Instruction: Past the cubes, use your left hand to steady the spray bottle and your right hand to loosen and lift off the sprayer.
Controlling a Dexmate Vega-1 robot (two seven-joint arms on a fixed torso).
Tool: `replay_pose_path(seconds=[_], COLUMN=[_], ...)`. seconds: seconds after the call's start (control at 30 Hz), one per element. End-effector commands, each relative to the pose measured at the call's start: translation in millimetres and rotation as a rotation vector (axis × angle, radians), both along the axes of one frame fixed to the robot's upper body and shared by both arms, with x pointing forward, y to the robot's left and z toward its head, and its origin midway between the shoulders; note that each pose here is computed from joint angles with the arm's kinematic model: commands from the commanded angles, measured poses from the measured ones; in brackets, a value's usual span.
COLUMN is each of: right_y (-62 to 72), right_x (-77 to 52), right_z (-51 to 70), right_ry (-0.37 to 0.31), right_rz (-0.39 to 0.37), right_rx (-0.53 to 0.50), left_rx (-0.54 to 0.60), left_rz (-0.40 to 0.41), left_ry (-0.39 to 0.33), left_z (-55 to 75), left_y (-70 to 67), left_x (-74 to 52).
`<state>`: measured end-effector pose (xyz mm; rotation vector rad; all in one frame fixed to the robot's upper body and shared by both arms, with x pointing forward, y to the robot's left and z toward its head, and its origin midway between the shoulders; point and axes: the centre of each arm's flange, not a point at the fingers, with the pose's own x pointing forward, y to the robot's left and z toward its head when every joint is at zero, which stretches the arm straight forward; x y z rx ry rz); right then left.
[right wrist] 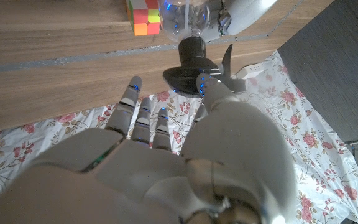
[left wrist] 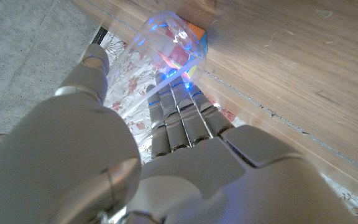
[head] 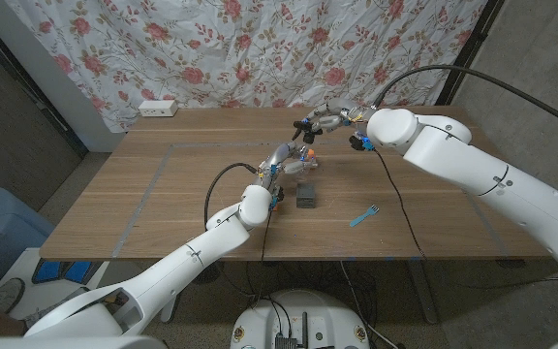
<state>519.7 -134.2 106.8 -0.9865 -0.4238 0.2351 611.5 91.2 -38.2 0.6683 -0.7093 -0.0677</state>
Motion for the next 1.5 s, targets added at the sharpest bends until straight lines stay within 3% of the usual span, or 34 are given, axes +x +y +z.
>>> replay_pose_path(seconds=[0.03, 0.87, 1.5], right_y=[-2.7, -5.5, -17.2], right_x=[1.5, 5.7, 7.4], right_z=[2.6, 5.6, 14.0], right_ry=[0.0, -0.009, -0.038], right_rz=[0.005, -0.01, -0.011], right_rx=[0.003, 0.006, 0.019], left_rx=[-0.001, 0.002, -0.004], left_rz=[-0.002, -0.011, -0.007], left_ry=[0.007, 0.006, 0.0], left_z=[-1.0, 2.6, 3.6], left_y=[-0.6, -1.4, -1.2], left_x=[1.2, 6.3, 6.9])
